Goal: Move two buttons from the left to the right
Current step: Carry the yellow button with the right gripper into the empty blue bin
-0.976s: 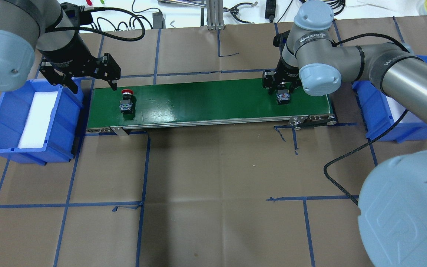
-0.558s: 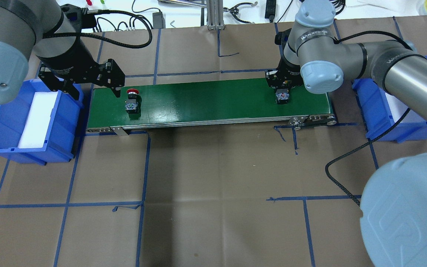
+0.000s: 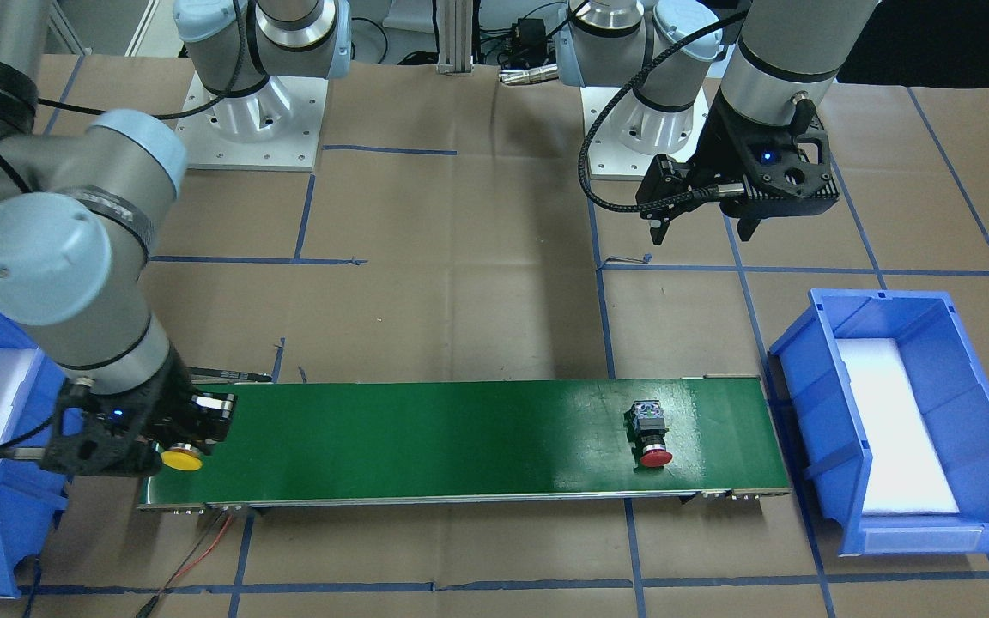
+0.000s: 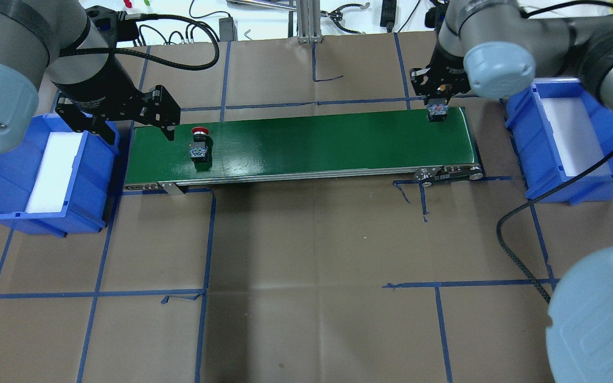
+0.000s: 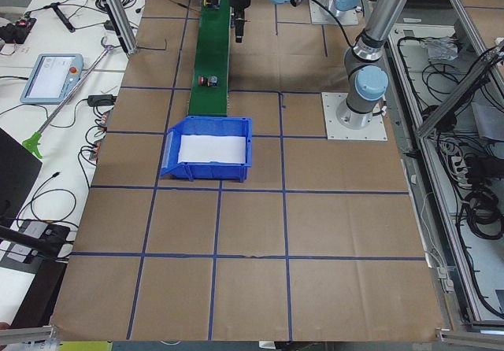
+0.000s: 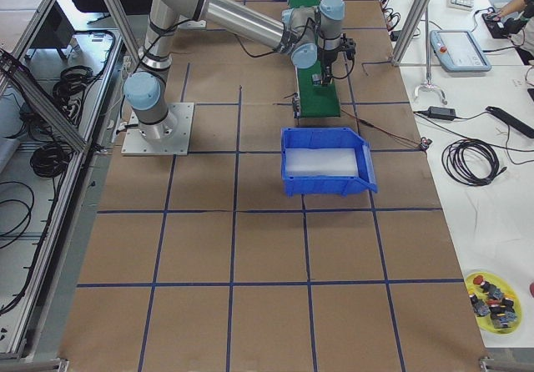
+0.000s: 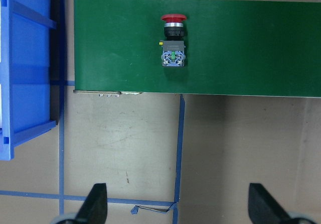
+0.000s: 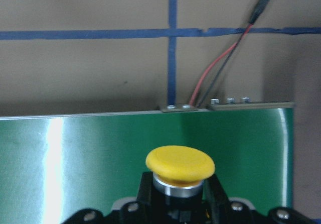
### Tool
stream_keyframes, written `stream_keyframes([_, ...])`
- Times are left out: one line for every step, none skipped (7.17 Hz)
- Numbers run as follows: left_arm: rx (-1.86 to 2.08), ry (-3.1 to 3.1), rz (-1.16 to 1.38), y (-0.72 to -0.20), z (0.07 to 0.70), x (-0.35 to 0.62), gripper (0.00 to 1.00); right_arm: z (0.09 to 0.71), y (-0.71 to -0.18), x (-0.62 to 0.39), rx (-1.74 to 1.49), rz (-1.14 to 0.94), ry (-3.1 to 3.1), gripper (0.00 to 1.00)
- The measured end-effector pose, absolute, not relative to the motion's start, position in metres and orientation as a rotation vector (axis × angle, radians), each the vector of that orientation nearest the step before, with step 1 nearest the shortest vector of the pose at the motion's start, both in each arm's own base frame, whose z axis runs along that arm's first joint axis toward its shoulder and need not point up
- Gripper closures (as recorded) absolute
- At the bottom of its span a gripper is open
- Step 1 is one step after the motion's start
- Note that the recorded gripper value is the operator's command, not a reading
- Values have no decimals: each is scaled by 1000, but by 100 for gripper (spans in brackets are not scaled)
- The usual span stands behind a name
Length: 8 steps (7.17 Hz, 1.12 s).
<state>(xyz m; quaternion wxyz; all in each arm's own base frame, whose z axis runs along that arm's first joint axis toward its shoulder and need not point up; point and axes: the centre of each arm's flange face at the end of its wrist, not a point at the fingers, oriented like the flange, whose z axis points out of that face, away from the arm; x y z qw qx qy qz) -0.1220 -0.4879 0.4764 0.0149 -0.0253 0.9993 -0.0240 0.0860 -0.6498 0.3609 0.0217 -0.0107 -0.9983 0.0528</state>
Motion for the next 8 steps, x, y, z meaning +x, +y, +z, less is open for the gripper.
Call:
stream_keyframes([-78,3111,-78,-488,477,-122,0,397,-650,34,-4,141,-3083,97])
stream_keyframes([-78,3111,-82,-488,477,-122,0,420,-645,-21,58,125,-3074,97])
stream_keyframes([-78,3111,-85,-489,477,-122,0,431,-637,-73,153,115,-3065,97])
stream_keyframes([-79,3110,-87,-489,477,-122,0,428,-627,-122,234,97,-3061,97])
stream_keyframes([-79,3110,-89,-489,478,-121,0,414,-618,-159,251,78,-3066,97])
stream_keyframes([-79,3110,-89,-489,478,-121,0,388,-609,-181,239,82,-3064,97])
stream_keyframes([-79,3110,-89,-489,478,-121,0,359,-600,-191,231,110,-3051,97])
stream_keyframes([-79,3110,-89,-489,478,-121,0,330,-591,-194,235,130,-3040,97])
